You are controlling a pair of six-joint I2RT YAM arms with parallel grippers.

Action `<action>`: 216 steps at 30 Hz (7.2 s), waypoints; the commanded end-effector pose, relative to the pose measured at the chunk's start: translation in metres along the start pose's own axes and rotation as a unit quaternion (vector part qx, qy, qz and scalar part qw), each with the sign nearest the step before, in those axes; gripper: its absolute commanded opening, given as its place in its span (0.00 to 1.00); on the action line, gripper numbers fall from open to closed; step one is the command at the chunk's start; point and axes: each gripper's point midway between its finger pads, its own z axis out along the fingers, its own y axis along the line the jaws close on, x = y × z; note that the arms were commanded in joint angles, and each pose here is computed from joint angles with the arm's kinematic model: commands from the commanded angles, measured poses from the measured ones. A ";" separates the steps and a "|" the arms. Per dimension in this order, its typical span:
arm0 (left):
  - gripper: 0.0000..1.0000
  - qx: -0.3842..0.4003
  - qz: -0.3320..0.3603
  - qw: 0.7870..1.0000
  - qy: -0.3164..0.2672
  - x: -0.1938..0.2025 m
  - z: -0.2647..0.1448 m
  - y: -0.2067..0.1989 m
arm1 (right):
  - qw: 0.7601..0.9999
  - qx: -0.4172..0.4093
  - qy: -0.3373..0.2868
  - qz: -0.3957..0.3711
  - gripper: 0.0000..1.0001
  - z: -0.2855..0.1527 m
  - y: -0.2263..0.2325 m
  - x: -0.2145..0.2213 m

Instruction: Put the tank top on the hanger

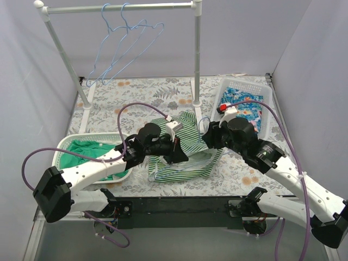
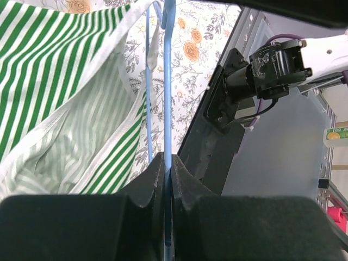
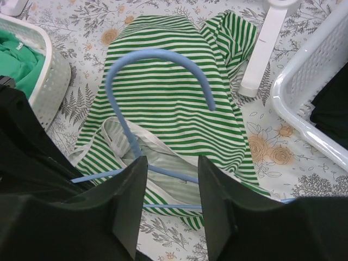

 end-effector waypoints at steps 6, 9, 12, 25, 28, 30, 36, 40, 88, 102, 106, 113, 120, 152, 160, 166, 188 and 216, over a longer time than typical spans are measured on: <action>0.00 0.025 0.021 0.999 -0.038 -0.019 0.020 -0.012 | 0.993 -0.084 -0.085 -0.018 0.59 -0.019 0.024 -0.025; 0.00 0.032 0.026 0.999 -0.033 -0.020 0.024 -0.016 | 0.994 -0.078 -0.068 -0.019 0.61 -0.004 0.022 -0.013; 0.00 0.036 0.026 0.999 -0.026 -0.018 0.029 -0.018 | 0.995 -0.070 -0.061 -0.020 0.59 0.011 0.020 -0.009; 0.00 0.001 0.007 0.999 -0.040 -0.024 0.032 -0.010 | 0.998 -0.036 -0.048 -0.016 0.05 0.032 0.008 0.009; 0.32 -0.041 -0.011 0.997 -0.057 -0.033 0.025 -0.001 | 0.999 -0.013 -0.047 -0.022 0.01 0.031 0.001 0.012; 0.51 -0.072 -0.027 0.995 -0.068 -0.035 0.017 0.005 | 0.999 -0.001 -0.044 -0.022 0.01 0.031 -0.002 0.016; 0.59 -0.225 -0.092 0.959 -0.148 -0.057 -0.037 0.038 | 0.998 0.041 -0.043 -0.022 0.01 0.031 -0.011 0.026; 0.45 -0.356 -0.134 0.913 -0.148 -0.043 -0.068 0.077 | 0.997 0.063 -0.045 -0.024 0.01 0.031 -0.013 0.029; 0.00 -0.416 -0.202 0.887 -0.012 0.045 -0.068 0.124 | 0.968 0.237 -0.085 0.002 0.01 0.014 -0.048 -0.009; 0.00 -0.360 -0.186 0.913 -0.042 -0.001 -0.083 0.080 | 0.963 0.254 -0.091 -0.008 0.01 0.014 -0.045 -0.025; 0.00 -0.370 -0.170 0.912 -0.050 -0.022 -0.083 0.079 | 0.965 0.241 -0.102 -0.014 0.01 0.010 -0.033 -0.035; 0.00 -0.331 -0.151 0.929 -0.070 -0.067 -0.077 0.053 | 0.968 0.208 -0.140 -0.020 0.01 0.010 -0.002 -0.079; 0.00 -0.305 -0.128 0.932 -0.146 -0.137 -0.102 0.014 | 0.958 0.207 -0.190 -0.054 0.01 0.018 0.029 -0.149; 0.71 -0.136 0.197 0.849 -0.471 -0.299 -0.300 -0.175 | 0.905 -0.146 -0.363 -0.167 0.01 -0.122 0.180 -0.324; 0.55 -0.131 0.163 0.932 -0.295 -0.211 -0.254 -0.141 | 0.930 -0.157 -0.260 -0.204 0.01 -0.065 0.181 -0.259; 0.51 -0.134 0.122 0.966 -0.184 -0.159 -0.213 -0.111 | 0.943 -0.144 -0.211 -0.213 0.01 -0.032 0.177 -0.230; 0.00 -0.230 0.072 0.968 -0.074 -0.108 -0.156 -0.030 | 0.948 -0.121 -0.193 -0.222 0.01 -0.012 0.171 -0.219; 0.00 -0.317 0.065 0.915 -0.242 -0.173 -0.198 -0.020 | 0.947 -0.117 -0.267 -0.131 0.82 -0.088 0.124 -0.208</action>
